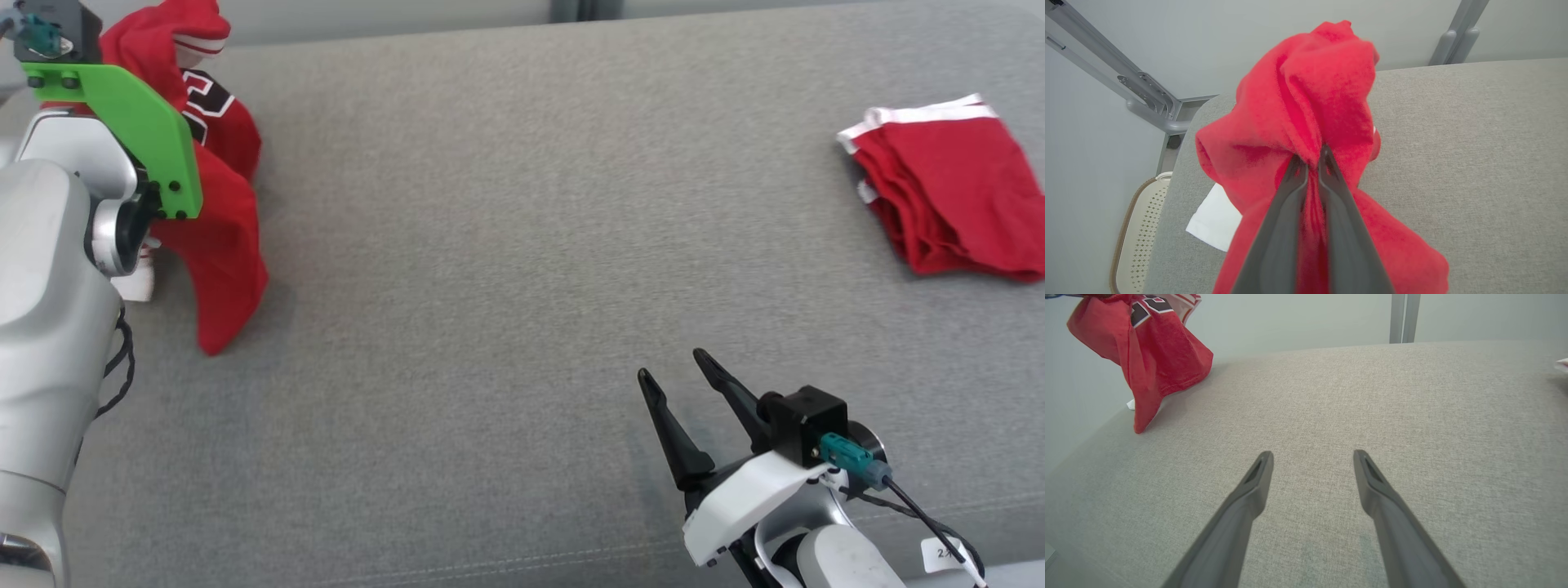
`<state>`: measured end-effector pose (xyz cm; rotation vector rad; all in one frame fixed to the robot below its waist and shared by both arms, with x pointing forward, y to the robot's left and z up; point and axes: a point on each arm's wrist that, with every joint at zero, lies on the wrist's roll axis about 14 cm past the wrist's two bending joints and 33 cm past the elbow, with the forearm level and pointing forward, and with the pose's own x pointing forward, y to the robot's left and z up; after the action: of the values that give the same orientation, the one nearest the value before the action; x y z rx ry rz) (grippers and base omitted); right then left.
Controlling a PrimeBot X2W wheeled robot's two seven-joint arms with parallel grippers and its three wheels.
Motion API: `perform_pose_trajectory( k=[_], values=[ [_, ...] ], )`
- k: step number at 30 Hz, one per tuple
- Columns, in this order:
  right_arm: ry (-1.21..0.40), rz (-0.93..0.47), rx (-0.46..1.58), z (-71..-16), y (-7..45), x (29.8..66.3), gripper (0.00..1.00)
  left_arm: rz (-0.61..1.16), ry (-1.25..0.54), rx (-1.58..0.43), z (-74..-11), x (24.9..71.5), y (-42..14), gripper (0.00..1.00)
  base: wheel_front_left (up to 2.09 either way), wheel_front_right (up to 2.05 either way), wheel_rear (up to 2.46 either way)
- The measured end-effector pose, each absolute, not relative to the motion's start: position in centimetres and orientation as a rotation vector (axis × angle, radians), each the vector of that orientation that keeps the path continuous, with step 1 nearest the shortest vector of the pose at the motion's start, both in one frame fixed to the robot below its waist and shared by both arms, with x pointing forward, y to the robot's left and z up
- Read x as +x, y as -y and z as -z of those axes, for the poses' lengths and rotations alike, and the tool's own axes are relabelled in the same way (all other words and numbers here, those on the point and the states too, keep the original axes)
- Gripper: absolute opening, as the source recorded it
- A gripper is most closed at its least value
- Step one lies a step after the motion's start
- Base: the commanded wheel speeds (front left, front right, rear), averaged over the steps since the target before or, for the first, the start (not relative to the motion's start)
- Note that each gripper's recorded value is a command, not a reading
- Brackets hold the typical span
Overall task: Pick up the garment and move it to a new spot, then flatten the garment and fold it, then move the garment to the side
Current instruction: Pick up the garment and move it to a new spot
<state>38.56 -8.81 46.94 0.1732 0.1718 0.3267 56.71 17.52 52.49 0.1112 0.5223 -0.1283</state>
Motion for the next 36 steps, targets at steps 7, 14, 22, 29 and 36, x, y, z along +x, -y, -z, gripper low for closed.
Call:
perform_pose_trajectory(
  k=[7, 14, 22, 29, 36],
  values=[
    [-0.118, -0.231, 0.180, -48.5, 11.9, 36.3, 1.00, 0.350, -0.379, 0.135, -58.3, 56.3, -8.3, 0.00, 0.00, 0.00, 0.00],
    [-0.058, -0.150, 0.188, -50.1, 14.4, 34.4, 1.00, 0.602, -0.182, 0.133, -64.2, 53.1, 2.6, 0.00, 0.00, 0.00, 0.00],
    [-0.016, -0.080, 0.185, -51.1, 16.6, 33.0, 1.00, 0.818, -0.104, -0.010, -65.9, 47.9, 10.8, 0.00, 0.00, 0.00, 0.00],
    [-0.018, -0.054, 0.178, -51.1, 17.5, 33.0, 1.00, 0.848, -0.207, -0.076, -61.0, 46.5, 11.9, 0.00, 0.00, 0.00, 0.00],
    [-0.039, -0.063, 0.179, -50.5, 17.2, 33.5, 1.00, 0.719, -0.430, -0.107, -50.9, 46.2, 7.8, 0.00, 0.00, 0.00, 0.00]
  ],
)
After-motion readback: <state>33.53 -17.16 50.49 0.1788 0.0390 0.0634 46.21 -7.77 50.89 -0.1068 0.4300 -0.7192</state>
